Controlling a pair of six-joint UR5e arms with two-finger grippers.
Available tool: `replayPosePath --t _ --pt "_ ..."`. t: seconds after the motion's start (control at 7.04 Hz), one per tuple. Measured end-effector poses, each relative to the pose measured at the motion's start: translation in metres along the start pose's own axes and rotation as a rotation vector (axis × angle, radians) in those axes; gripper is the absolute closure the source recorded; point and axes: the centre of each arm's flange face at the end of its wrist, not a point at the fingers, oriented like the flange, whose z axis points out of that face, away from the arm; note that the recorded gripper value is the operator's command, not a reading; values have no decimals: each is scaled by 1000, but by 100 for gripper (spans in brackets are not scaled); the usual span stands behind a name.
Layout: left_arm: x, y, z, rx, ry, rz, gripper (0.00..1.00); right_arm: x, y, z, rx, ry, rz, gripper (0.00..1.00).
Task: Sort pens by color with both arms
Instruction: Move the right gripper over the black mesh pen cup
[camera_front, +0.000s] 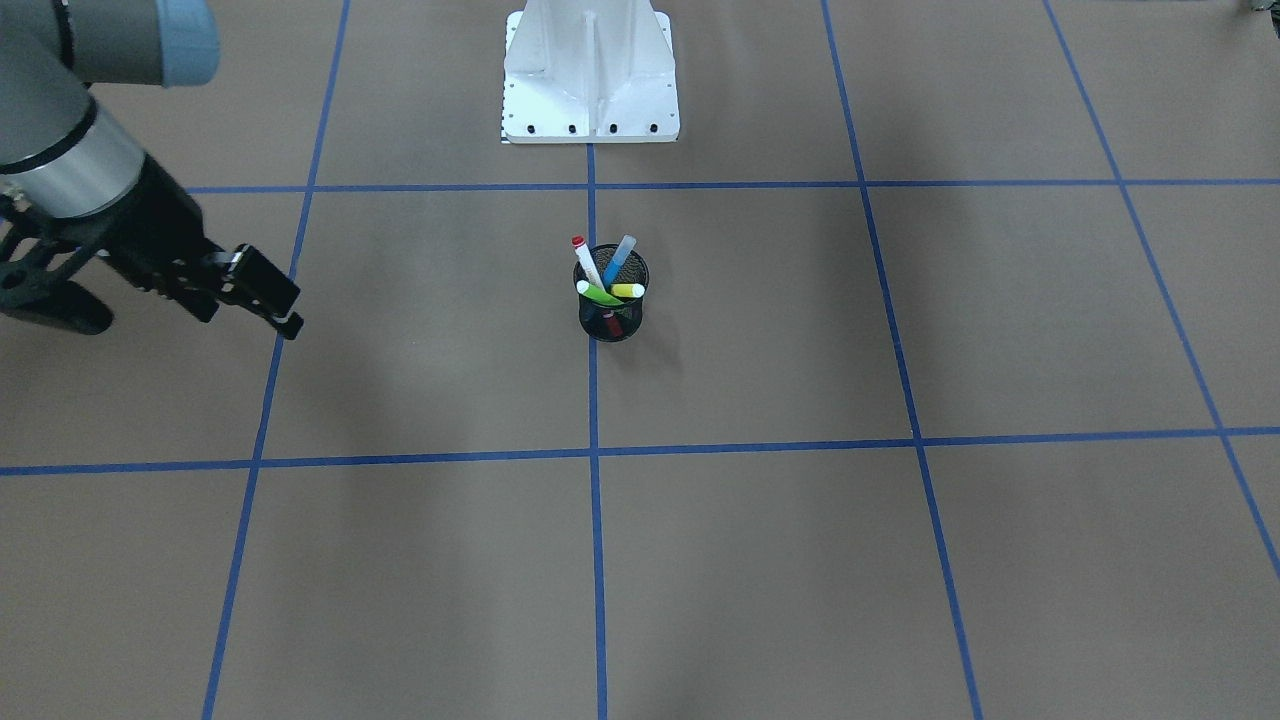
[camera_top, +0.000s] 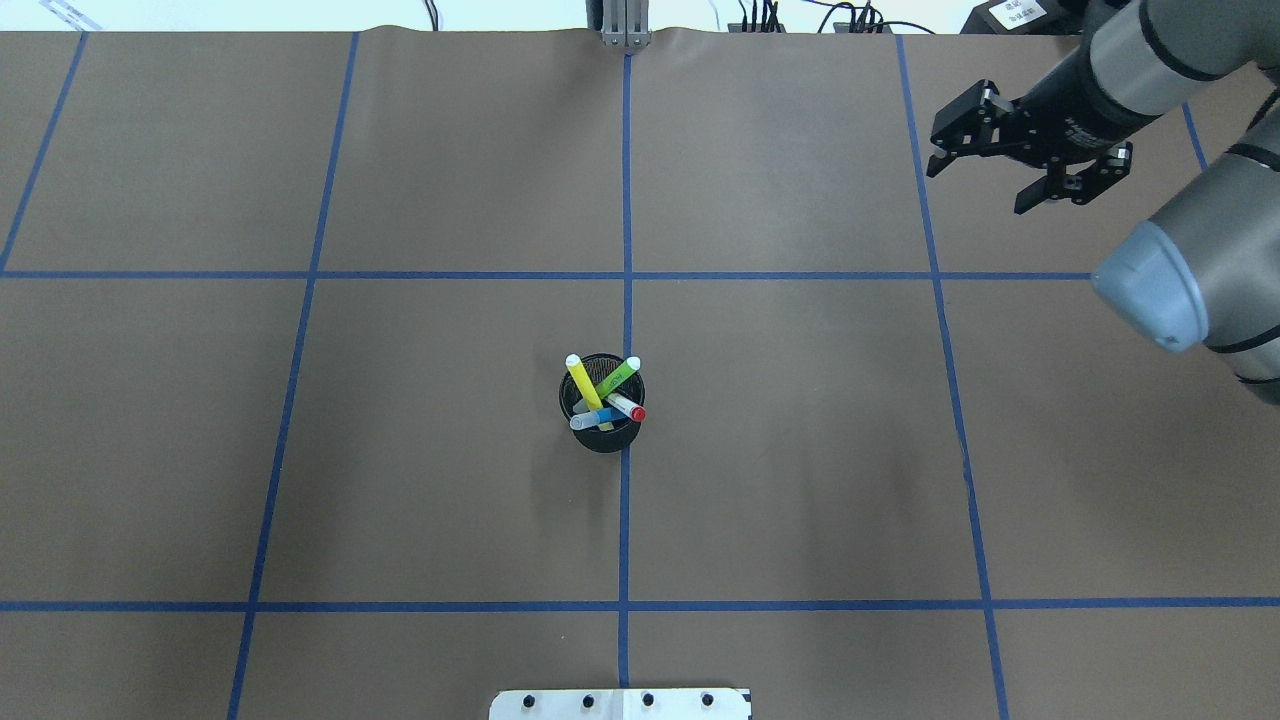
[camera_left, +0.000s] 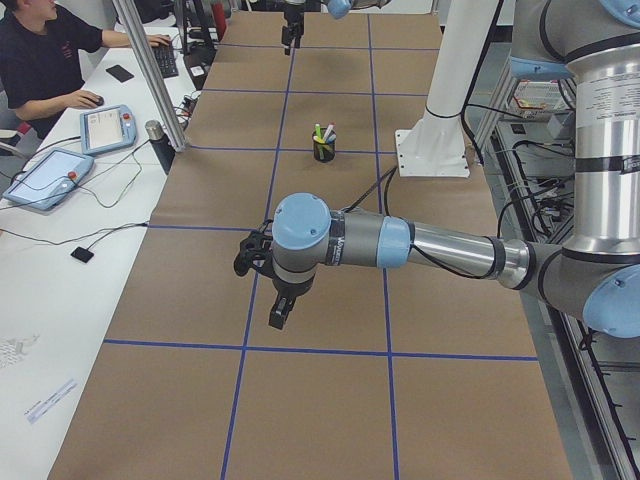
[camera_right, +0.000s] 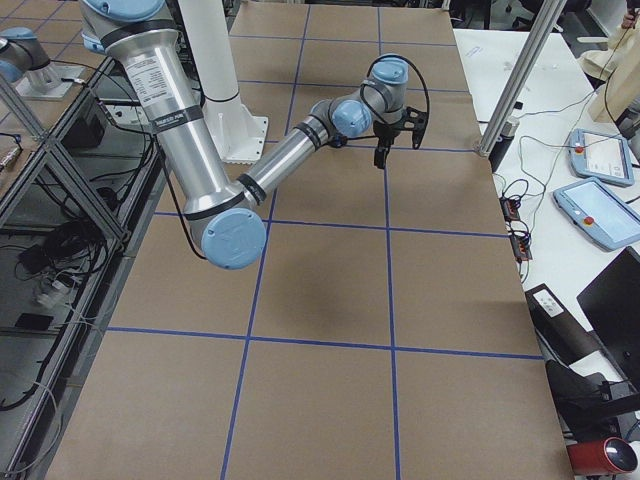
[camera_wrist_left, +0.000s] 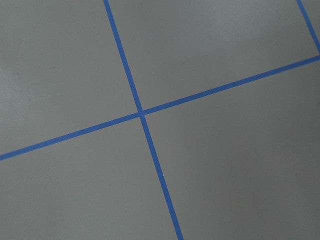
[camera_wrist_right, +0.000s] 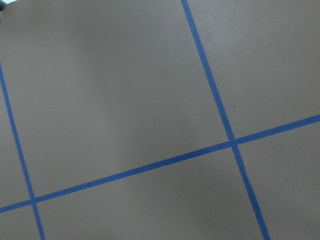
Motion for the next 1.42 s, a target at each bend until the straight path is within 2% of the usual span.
replayPosePath --t 0.43,0.71,0.99,1.14,1.42 --pt "0 0 0 -1 0 0 1 -74 67 16 17 -5 182 1" --pt "1 0 0 2 0 3 1 -105 105 15 35 54 311 1" --pt "2 -1 -1 6 -1 7 1 -125 144 17 79 117 393 1" --pt "2 -1 -2 6 -1 8 1 -138 157 18 94 120 424 1" --pt "2 -2 -2 7 -1 11 1 -182 173 28 95 115 432 1"
